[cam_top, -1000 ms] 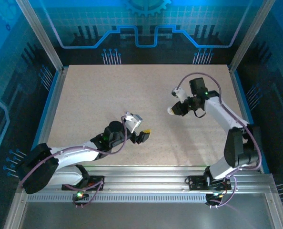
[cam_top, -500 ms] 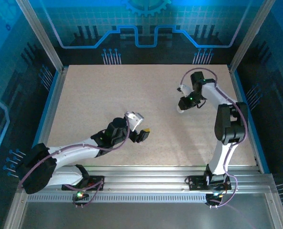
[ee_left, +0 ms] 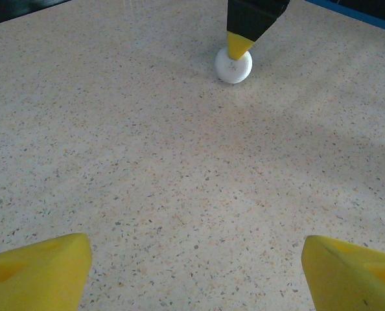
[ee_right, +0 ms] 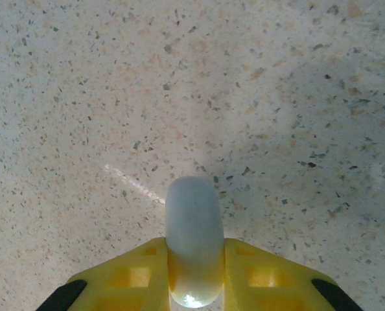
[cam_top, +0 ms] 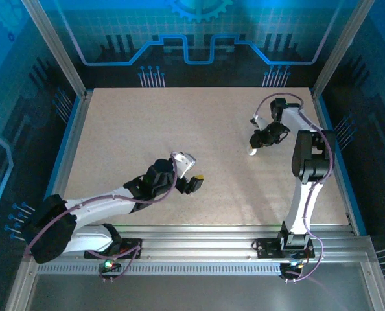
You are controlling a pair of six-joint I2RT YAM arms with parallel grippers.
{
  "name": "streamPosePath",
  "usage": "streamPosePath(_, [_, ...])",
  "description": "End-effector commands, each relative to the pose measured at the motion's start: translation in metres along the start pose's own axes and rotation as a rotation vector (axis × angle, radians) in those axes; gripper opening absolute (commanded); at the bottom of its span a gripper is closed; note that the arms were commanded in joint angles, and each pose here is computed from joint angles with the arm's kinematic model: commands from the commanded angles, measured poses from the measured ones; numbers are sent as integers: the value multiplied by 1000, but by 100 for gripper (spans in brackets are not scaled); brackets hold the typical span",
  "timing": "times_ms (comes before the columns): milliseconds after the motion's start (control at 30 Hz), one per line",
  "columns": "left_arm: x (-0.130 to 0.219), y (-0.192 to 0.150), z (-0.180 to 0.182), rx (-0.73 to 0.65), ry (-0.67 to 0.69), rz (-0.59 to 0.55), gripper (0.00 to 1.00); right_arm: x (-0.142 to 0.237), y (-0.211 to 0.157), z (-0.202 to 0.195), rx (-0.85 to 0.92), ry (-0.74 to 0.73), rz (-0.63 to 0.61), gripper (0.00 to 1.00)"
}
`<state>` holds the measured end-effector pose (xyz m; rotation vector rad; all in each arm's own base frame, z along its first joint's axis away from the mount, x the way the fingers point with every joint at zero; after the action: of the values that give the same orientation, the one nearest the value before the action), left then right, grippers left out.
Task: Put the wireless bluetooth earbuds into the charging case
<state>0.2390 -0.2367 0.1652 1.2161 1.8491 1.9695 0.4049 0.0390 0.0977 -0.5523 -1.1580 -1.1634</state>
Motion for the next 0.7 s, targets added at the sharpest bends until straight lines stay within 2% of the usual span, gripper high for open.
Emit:
streamPosePath(0, [0,11,1,-11,4,-23,85,0,-5,-1,-25,63,35,21])
streamPosePath(367, [3,13,0,-20,1,-34,85,-9,-14,-15,-84,58,87,24])
streamPosePath(667, [3,15,0,-31,1,-37,85,-3,-15,-28,-136,27,67,41])
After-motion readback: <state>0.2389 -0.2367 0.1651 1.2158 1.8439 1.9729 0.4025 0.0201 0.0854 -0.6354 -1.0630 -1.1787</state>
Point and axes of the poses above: each hand's point on the last joint's axis, 136 mm out from that joint toward the fingers, its own x axis back along the fingers, its own z axis along the line the jaws close on, y = z × x, the point moved 5 cm from there along x, back along the fingers, and after that the axes turned 4 degrees about x, right-handed, at the moved point
